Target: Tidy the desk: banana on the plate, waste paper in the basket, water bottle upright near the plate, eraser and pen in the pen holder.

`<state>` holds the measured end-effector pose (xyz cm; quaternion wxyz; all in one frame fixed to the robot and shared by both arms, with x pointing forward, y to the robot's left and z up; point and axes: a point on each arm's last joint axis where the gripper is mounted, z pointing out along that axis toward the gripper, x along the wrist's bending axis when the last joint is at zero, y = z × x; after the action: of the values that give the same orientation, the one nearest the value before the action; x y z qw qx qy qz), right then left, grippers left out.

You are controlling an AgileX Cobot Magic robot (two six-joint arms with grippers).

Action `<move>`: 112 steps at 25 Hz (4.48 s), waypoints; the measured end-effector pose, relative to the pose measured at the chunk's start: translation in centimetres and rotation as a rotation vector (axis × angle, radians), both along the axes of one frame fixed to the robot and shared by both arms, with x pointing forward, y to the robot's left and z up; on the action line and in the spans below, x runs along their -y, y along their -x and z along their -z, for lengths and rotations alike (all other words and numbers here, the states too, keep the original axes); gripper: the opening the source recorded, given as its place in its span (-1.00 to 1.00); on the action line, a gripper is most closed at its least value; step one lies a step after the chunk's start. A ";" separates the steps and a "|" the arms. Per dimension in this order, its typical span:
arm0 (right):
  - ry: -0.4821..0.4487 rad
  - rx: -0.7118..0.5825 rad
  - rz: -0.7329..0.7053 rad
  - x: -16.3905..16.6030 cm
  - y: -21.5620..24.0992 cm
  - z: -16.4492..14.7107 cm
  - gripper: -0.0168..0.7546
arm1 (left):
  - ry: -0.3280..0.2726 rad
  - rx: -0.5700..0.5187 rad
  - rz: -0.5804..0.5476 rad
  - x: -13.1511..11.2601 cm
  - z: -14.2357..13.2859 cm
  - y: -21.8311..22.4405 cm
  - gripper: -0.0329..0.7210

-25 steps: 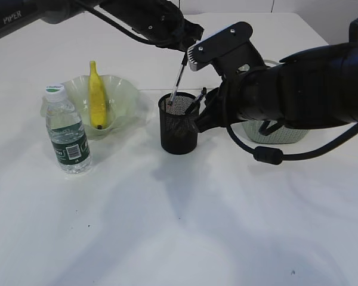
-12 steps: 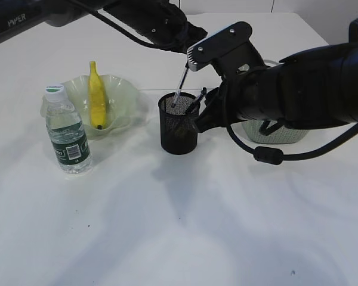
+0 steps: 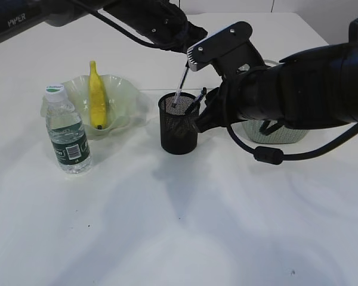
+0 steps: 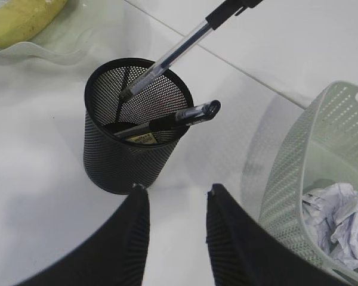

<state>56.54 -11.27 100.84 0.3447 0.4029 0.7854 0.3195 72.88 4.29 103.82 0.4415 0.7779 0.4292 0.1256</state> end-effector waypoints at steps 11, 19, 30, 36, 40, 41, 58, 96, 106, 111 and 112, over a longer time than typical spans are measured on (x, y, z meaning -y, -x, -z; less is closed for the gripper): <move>-0.005 0.028 0.007 -0.1 -0.4 -0.9 -0.31 | 0.001 -0.001 0.000 0.0 0.0 0.0 -0.74; 0.004 0.030 0.020 0.0 -0.4 -0.9 -0.31 | 0.004 -0.002 0.000 0.0 0.0 0.0 -0.70; 0.005 0.030 0.021 0.0 -0.5 -0.9 -0.31 | 0.004 -0.002 0.000 0.0 0.0 0.0 -0.61; 0.006 0.030 0.023 0.0 -0.5 -0.9 -0.31 | 0.004 -0.002 0.000 0.0 0.0 0.0 -0.59; 0.006 0.030 0.023 0.0 -0.5 -0.9 -0.31 | 0.003 -0.004 0.001 0.0 0.0 0.0 -0.58; 0.007 0.030 0.024 0.0 -0.5 -0.9 -0.31 | 0.002 -0.005 0.002 0.0 0.0 0.0 -0.58; 0.013 0.056 0.058 0.2 -0.9 -1.7 -0.31 | -0.059 0.076 -0.023 -2.5 -3.8 0.4 -0.54; -0.197 0.493 0.163 4.8 4.3 -20.0 -0.37 | -0.169 0.549 -0.363 -21.2 -31.1 18.2 -0.54; -0.217 0.595 0.252 8.9 9.2 -24.5 -0.37 | -0.219 0.661 -0.490 -23.4 -35.3 26.6 -0.58; -0.216 0.651 0.283 10.8 11.7 -26.2 -0.57 | -0.217 0.752 -0.560 -24.6 -37.3 31.4 -0.86; -0.221 0.663 0.292 11.3 12.3 -26.6 -0.62 | -0.215 0.766 -0.569 -24.7 -37.6 32.3 -0.91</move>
<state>44.28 -22.55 127.43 0.5765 0.4201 0.5262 0.4628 40.56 29.01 141.40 0.4327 0.5689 0.4162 0.5620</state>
